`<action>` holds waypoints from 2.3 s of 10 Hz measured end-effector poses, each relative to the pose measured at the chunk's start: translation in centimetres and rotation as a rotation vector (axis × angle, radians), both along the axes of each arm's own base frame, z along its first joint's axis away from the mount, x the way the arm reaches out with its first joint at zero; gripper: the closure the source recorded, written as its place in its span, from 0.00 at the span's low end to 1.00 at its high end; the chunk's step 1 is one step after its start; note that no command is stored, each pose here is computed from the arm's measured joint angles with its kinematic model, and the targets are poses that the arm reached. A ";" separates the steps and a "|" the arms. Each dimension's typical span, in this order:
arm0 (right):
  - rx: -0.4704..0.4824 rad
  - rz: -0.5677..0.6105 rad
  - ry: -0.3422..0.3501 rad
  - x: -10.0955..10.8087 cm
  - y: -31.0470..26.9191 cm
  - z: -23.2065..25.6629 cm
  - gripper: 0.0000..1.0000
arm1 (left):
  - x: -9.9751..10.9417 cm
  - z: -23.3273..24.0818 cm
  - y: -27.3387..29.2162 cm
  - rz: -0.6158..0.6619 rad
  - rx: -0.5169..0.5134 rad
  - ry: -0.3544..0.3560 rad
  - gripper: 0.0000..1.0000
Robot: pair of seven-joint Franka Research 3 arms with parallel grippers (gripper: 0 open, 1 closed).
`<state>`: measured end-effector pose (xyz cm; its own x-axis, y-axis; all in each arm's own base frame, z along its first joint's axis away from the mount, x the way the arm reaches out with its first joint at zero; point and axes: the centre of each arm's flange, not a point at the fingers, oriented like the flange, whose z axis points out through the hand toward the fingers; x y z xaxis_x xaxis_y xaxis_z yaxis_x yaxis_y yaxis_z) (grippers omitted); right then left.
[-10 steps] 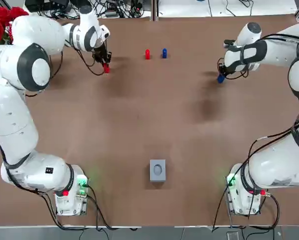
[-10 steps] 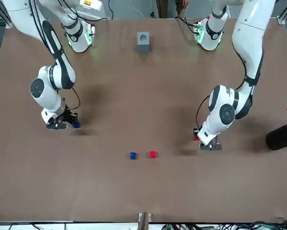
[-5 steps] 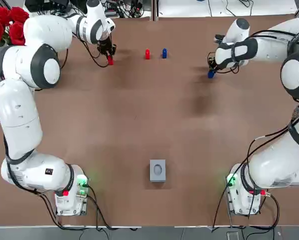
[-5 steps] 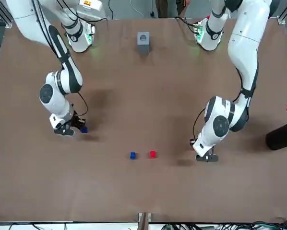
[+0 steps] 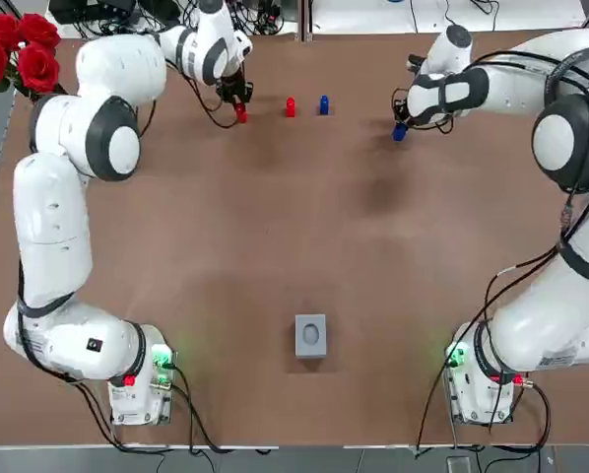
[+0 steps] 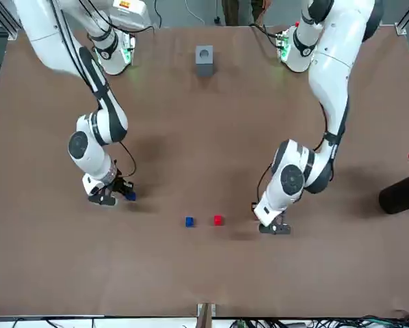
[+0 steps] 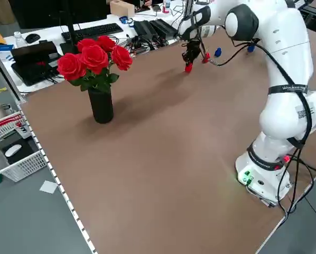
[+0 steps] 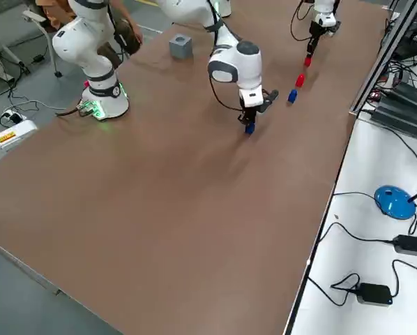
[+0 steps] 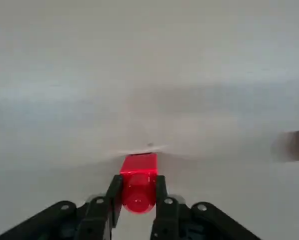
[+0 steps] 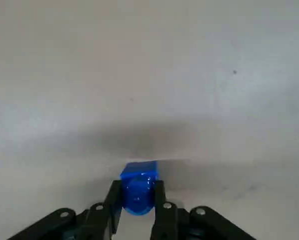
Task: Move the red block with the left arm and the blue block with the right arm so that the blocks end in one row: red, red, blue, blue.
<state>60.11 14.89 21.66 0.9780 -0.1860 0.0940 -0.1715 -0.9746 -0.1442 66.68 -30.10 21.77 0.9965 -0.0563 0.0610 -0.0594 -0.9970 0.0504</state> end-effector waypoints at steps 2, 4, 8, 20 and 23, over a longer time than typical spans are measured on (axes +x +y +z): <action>-0.017 -0.015 -0.021 1.4 1.9 0.0 0.70 | 0.5 -0.1 -1.4 0.005 -0.002 -0.013 0.70; -0.074 -0.048 -0.031 2.3 5.2 0.0 0.70 | 1.0 -0.1 -2.0 0.010 -0.005 -0.027 0.70; -0.062 -0.088 -0.037 4.4 10.3 0.1 0.70 | 1.5 0.0 -2.9 0.015 -0.013 -0.043 0.70; -0.045 -0.064 -0.032 6.6 16.3 0.2 0.69 | 2.1 12.1 -2.1 0.029 0.021 -0.056 0.00; -0.046 -0.061 0.000 6.0 17.0 -1.4 0.57 | 0.3 24.4 4.2 0.042 0.046 -0.115 0.00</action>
<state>66.13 31.87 20.26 0.9649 -0.2411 0.1037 -0.2311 -0.9678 -0.0998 66.98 -25.86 46.21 0.9846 -0.0200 0.1735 -0.0203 -0.9998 -0.0003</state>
